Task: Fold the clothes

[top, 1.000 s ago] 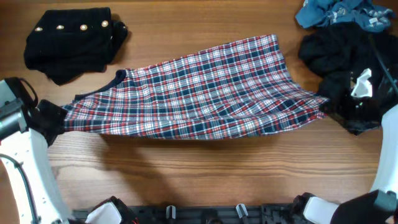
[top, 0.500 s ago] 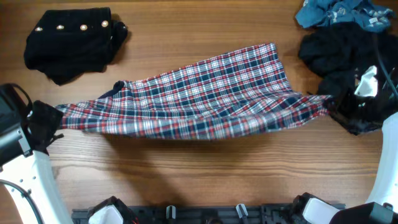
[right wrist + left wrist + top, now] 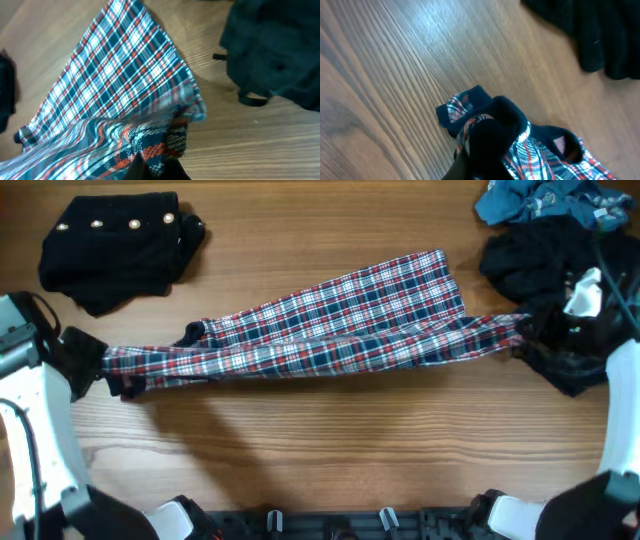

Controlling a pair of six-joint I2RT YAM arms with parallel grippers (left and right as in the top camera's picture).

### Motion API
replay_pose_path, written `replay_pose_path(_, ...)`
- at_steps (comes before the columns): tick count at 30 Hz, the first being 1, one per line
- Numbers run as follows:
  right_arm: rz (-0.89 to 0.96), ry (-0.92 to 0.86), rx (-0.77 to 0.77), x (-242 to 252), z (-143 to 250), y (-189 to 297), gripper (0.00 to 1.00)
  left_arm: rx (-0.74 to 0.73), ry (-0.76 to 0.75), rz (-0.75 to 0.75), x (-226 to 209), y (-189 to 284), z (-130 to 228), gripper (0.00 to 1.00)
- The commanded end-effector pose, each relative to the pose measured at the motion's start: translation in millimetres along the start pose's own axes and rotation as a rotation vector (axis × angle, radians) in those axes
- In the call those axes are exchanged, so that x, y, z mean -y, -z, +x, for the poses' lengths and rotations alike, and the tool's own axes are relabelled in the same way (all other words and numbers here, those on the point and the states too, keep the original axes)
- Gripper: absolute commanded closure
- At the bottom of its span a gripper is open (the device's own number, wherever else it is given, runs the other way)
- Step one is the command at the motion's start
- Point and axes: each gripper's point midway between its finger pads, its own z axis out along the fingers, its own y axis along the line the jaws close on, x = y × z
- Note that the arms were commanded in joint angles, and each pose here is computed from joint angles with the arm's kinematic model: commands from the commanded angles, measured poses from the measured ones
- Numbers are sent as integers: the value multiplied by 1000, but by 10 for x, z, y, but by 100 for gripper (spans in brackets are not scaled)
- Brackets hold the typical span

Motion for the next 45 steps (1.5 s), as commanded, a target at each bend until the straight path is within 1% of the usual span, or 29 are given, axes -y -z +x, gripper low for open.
replay_pose_path(1,10,38,-14,-39,-96,-178,96,16,0,-18,-6,-70,-117,96)
replay_pose_path(8,-5,52,-70,-71,-131,-626,96,30,1,-15,10,-100,-161,96)
replay_pose_path(15,19,26,-126,117,-103,-972,96,66,1,-37,-19,-100,-237,96)
replay_pose_path(21,18,29,-122,150,-134,-1063,96,66,1,-37,-11,-142,-254,96)
replay_pose_path(22,18,30,-121,150,-139,-1063,89,60,0,-41,-15,-166,-247,96)
replay_pose_path(23,18,30,-120,150,-139,-1063,78,50,1,-46,-22,-202,-235,96)
replay_pose_path(25,17,32,-121,150,-138,-1063,66,32,0,-56,-35,-259,-213,96)
replay_pose_path(26,17,34,-121,150,-138,-1063,58,23,-1,-62,-44,-288,-199,94)
replay_pose_path(27,18,34,-121,150,-137,-1063,55,17,-1,-65,-48,-306,-192,90)
replay_pose_path(29,18,34,-122,151,-134,-1063,46,6,-1,-72,-57,-353,-179,78)
replay_pose_path(30,17,34,-122,150,-134,-1063,44,3,-3,-74,-58,-371,-177,66)
replay_pose_path(32,17,34,-123,149,-131,-1062,43,-1,-5,-76,-60,-397,-175,49)
replay_pose_path(34,12,34,-126,141,-126,-1062,43,-4,-5,-78,-62,-407,-172,39)
replay_pose_path(35,6,34,-128,131,-122,-1061,43,-3,-5,-78,-61,-407,-175,28)
replay_pose_path(36,1,34,-128,122,-120,-1061,43,-1,-5,-76,-58,-408,-180,20)
replay_pose_path(37,-10,33,-129,104,-118,-1061,43,3,-5,-75,-54,-408,-188,15)
replay_pose_path(38,-17,32,-131,91,-116,-1060,43,6,-5,-72,-49,-408,-195,12)
replay_pose_path(39,-23,32,-131,80,-115,-1059,43,9,-5,-70,-44,-409,-203,11)
replay_pose_path(45,-68,63,-128,0,-125,-1043,43,12,-10,-60,-6,-410,-205,11)
